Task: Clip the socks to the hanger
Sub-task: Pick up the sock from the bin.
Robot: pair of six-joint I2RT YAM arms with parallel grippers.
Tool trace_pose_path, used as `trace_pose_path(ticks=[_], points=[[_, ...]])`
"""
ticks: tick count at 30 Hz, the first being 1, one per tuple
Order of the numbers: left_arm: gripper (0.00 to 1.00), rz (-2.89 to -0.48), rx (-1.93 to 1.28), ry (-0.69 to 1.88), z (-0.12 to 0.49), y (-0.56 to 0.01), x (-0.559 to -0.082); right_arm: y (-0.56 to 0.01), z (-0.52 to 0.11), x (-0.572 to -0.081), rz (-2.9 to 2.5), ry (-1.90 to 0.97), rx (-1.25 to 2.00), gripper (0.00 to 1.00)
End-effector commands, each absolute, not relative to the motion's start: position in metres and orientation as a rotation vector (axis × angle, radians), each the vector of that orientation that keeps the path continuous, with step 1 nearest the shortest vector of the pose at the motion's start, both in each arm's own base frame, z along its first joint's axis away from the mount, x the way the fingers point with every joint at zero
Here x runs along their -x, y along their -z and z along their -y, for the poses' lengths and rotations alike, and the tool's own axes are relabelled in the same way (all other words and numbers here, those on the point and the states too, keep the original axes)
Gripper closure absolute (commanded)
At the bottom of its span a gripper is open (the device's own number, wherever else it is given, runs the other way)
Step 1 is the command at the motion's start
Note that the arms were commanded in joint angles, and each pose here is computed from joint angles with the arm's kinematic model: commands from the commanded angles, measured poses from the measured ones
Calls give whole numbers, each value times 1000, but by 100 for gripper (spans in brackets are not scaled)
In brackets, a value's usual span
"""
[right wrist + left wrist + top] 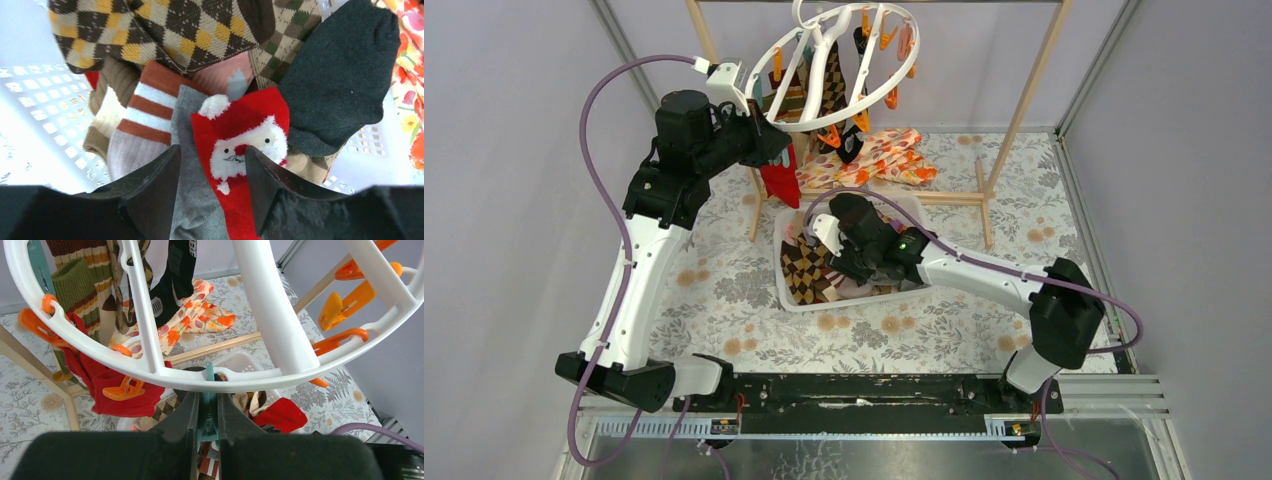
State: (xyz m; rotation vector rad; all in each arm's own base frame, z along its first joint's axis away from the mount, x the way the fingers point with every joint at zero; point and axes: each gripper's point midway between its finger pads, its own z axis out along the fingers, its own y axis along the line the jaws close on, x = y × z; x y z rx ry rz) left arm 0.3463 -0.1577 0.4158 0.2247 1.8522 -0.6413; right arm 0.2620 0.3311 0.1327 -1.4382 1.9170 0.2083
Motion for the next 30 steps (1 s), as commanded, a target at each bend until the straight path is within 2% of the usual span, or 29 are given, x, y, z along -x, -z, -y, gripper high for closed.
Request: trace_pose_path(ticks=[1, 6, 10, 12, 14, 16, 24, 30], points=[[99, -1849, -239, 633, 154, -421, -339, -144, -341, -283, -1871, -134, 1392, 44], [99, -1847, -236, 634, 154, -422, -339, -128, -342, -293, -1915, -73, 1397, 46], [99, -1848, -238, 631, 153, -422, -339, -125, -341, -295, -1922, -52, 1398, 54], [99, -1845, -242, 630, 154, -423, -338, -128, -338, -297, -1920, -35, 1390, 66], [99, -1846, -242, 629, 154, -422, -339, -138, -337, -299, -1923, -55, 1348, 86], [99, -1846, -241, 630, 154, -422, -338, -154, -337, -301, -1912, -125, 1280, 100], [99, -1846, -239, 635, 154, -423, -338, -213, -340, -293, -1864, -477, 1082, 100], [99, -1846, -243, 647, 155, -423, -336, -258, -362, -259, -1788, -990, 948, 100]])
